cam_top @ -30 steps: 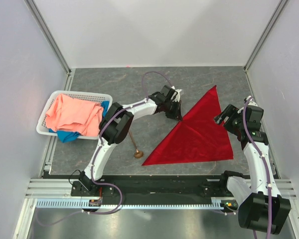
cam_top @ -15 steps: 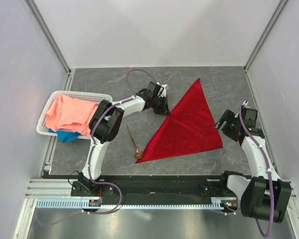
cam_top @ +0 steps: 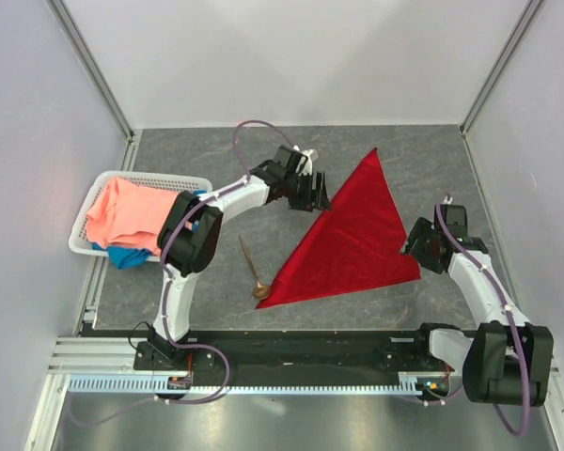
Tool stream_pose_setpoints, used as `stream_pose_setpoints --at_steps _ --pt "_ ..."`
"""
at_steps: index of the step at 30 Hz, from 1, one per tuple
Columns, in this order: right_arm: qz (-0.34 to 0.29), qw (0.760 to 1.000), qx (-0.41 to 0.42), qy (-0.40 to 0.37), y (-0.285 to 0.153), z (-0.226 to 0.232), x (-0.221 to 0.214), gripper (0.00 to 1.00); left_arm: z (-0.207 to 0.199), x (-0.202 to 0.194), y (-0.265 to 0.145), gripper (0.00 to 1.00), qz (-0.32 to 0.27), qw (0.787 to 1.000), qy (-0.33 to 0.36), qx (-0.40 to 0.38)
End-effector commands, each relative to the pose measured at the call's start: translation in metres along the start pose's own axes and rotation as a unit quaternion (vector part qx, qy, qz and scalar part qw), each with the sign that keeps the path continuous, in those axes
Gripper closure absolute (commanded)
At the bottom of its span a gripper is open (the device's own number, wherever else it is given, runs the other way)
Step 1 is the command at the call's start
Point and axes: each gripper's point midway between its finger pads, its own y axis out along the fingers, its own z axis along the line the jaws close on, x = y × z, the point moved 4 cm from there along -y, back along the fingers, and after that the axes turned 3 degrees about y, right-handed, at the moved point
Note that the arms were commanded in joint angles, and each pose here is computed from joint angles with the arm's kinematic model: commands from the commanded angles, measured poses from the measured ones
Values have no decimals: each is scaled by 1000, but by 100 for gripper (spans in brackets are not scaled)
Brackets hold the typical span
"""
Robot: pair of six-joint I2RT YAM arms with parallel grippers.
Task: Fold the napkin, place the utensils inside, and roll it up
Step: Fold the napkin, then grab a utensil with the right arm
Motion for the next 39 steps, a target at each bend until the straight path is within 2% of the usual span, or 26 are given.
stream_pose_setpoints --at_steps 1,4,5,7,8,10,11,12,13,14,15,17,18,20,21,23,27,39 --pt "-37 998 36 -43 -18 39 5 29 -33 55 -70 21 -79 996 40 -14" --pt "-51 990 98 -87 -29 85 0 30 -18 65 -106 19 -92 995 24 15" --pt "-61 986 114 -103 -32 98 -1 31 -20 71 -132 19 -110 993 27 21" --pt "-66 975 139 -162 -38 133 -15 31 7 73 -165 18 -121 991 6 58" --pt "-68 970 147 -182 -38 146 -20 32 0 79 -199 18 -152 986 24 63" --pt "-57 954 162 -245 -40 184 -45 32 31 80 -242 12 -186 975 14 122" --pt "-67 946 180 -261 -50 208 -48 32 38 85 -281 6 -228 963 15 145" --pt "-47 935 183 -301 -45 225 -77 32 41 82 -297 3 -239 959 17 155" --pt "-48 928 192 -315 -46 240 -86 32 49 78 -308 0 -241 955 30 168" --pt "-55 921 214 -321 -55 263 -89 33 60 77 -328 0 -256 947 26 194" --pt "-35 910 216 -351 -47 276 -117 33 67 75 -336 0 -261 941 21 213" --pt "-33 899 244 -362 -53 309 -131 34 95 68 -349 0 -267 930 -9 251" --pt "-15 891 240 -386 -42 316 -156 34 106 65 -351 0 -265 930 -24 255" --pt "-14 879 261 -400 -49 341 -172 35 134 55 -362 0 -266 926 -68 260" --pt "-6 870 255 -422 -40 345 -192 36 142 51 -364 0 -265 923 -81 265" --pt "0 865 255 -433 -42 357 -204 37 156 45 -369 0 -272 917 -98 274" --pt "16 855 220 -470 -21 356 -233 39 160 39 -367 0 -278 918 -102 264" --pt "40 847 151 -508 6 337 -254 46 157 37 -366 1 -283 925 -111 230"
